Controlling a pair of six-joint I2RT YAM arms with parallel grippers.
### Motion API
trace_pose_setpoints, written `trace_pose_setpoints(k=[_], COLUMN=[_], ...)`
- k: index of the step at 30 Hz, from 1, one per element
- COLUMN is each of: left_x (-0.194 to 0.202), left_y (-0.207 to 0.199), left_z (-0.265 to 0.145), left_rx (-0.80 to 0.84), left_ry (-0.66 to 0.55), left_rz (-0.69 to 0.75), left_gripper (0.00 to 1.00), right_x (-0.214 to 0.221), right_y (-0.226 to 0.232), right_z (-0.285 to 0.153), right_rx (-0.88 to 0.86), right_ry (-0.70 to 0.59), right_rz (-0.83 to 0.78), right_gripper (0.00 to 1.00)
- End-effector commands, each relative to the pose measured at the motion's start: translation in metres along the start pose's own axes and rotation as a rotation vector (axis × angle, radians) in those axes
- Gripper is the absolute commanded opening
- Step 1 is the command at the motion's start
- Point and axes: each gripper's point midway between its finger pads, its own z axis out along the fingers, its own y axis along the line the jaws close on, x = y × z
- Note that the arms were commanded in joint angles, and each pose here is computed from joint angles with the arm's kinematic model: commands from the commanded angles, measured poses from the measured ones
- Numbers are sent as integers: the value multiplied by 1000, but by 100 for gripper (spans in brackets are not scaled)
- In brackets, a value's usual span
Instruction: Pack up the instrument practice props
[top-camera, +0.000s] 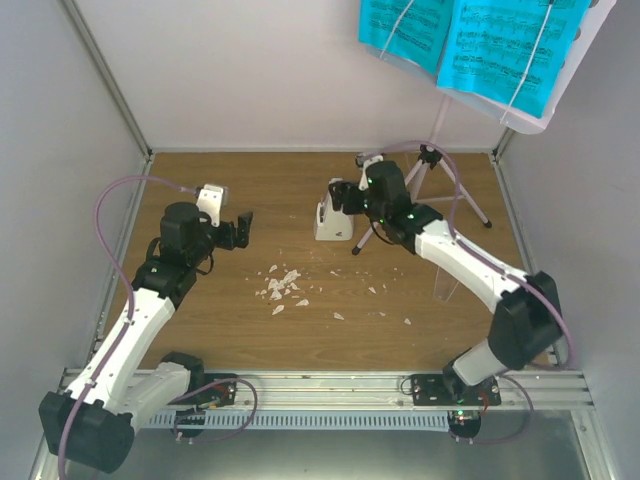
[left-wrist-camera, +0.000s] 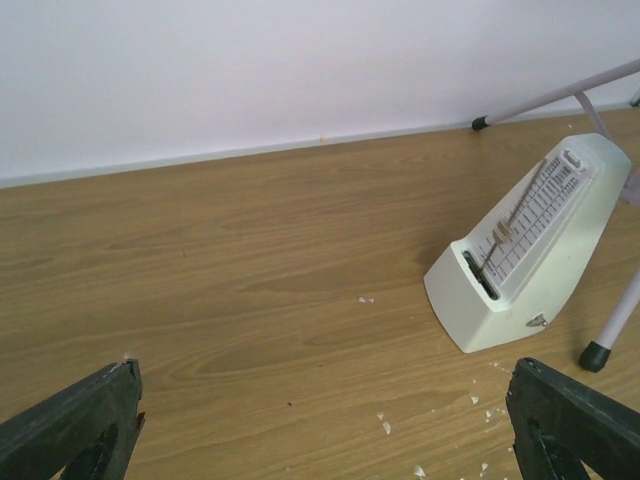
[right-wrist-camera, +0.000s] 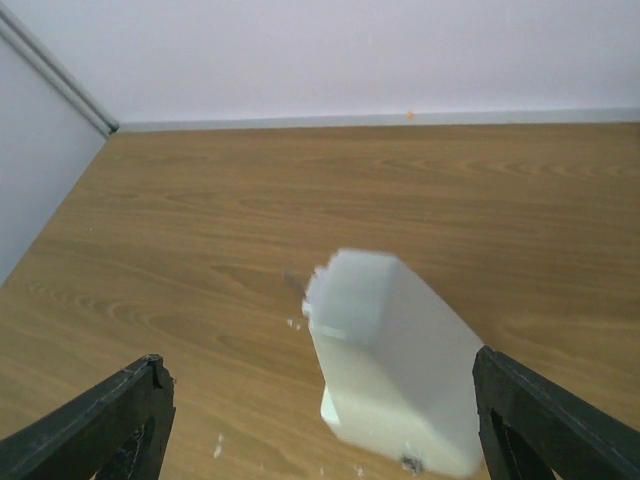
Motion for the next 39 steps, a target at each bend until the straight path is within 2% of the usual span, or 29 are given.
trace_pose_setpoints(k=[1, 7, 21, 26, 39], left_x=[-20, -20, -17, -16, -17], left_y=[6, 12, 13, 13, 13], left_z=[-7, -8, -8, -6, -7], left_rx=[-40, -75, -78, -77, -81], left_ry=[-96, -93, -85, -79, -81], left_rz=[25, 21, 15, 12, 9], left_gripper=[99, 99, 99, 99, 99], right_x=[-19, -13, 6, 9, 17], right_y=[4, -9, -18, -22, -11], right_z=[23, 44, 79, 82, 89], right_rx=[83, 187, 241, 263, 260], right_ry=[-41, -25, 40, 50, 58], right_rz=[-4, -18, -47, -51, -87], right_gripper=[82, 77, 64, 54, 53])
